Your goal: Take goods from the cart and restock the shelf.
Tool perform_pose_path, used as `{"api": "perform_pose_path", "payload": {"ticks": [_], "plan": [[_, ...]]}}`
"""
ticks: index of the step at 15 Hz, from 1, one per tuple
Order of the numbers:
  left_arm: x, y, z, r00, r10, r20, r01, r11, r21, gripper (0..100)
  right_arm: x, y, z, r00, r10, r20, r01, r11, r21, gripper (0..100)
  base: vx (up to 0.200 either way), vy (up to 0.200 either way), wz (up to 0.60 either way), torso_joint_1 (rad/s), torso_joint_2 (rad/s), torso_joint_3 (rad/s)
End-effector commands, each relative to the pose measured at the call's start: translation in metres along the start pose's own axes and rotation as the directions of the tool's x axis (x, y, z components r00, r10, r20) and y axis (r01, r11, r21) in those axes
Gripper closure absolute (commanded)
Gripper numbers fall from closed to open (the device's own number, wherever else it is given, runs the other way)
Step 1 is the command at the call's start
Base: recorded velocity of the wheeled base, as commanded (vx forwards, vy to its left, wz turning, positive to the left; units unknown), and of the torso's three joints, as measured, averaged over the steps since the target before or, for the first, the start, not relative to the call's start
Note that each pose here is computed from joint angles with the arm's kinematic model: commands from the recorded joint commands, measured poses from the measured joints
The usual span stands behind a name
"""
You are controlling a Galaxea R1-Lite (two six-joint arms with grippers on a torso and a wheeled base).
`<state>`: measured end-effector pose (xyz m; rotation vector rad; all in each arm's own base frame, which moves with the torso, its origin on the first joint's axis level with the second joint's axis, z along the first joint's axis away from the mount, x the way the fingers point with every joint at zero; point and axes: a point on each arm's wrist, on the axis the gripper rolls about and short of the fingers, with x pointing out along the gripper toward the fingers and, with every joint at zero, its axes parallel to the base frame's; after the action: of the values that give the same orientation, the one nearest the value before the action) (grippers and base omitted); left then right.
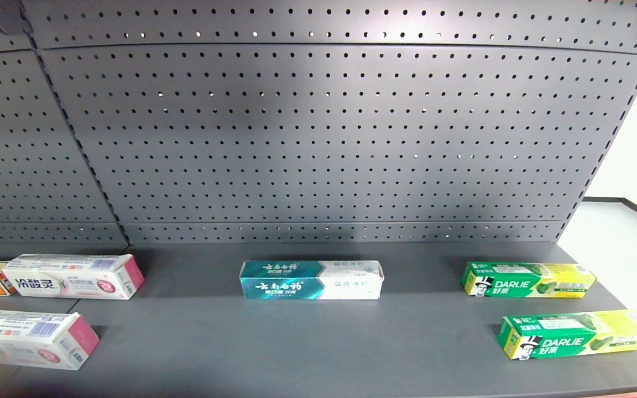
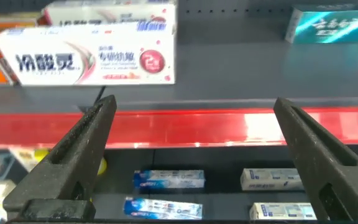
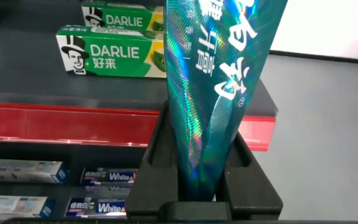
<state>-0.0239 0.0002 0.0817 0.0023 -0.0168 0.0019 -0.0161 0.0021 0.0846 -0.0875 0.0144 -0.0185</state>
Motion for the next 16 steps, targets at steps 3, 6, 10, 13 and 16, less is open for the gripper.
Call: {"api": "perform_pose_path", "payload": {"ticks": [3,6,10,13,16], "plan": [[-0.001,-0.001,0.086,0.983,-0.177,0.046,0.176,0.984,0.019,0,0.000,0.000,0.000,1.000,0.010,0.001,-0.010,1.000,0.004,100,0.000,0.000,0.00,0.000,0.00,0.000],[0.032,-0.008,0.136,0.911,-0.411,-0.028,0.412,0.911,0.010,0,0.000,0.000,0.000,1.000,0.012,-0.001,-0.012,1.000,0.007,100,0.000,0.000,0.00,0.000,0.00,0.000],[0.082,-0.018,0.150,0.820,-0.556,-0.135,0.569,0.818,0.083,0,0.000,0.000,0.000,1.000,0.019,0.000,-0.019,1.000,0.007,100,0.000,0.000,0.00,0.000,0.00,0.000],[0.102,-0.031,0.146,0.730,-0.652,-0.207,0.673,0.738,0.047,0,0.000,0.000,0.000,1.000,0.019,0.000,-0.019,1.000,0.007,100,0.000,0.000,0.00,0.000,0.00,0.000],[0.125,-0.040,0.146,0.731,-0.628,-0.266,0.658,0.752,0.032,0,0.000,0.000,0.000,1.000,0.021,0.000,-0.021,1.000,0.009,100,0.000,0.000,0.00,0.000,0.00,0.000]]}}
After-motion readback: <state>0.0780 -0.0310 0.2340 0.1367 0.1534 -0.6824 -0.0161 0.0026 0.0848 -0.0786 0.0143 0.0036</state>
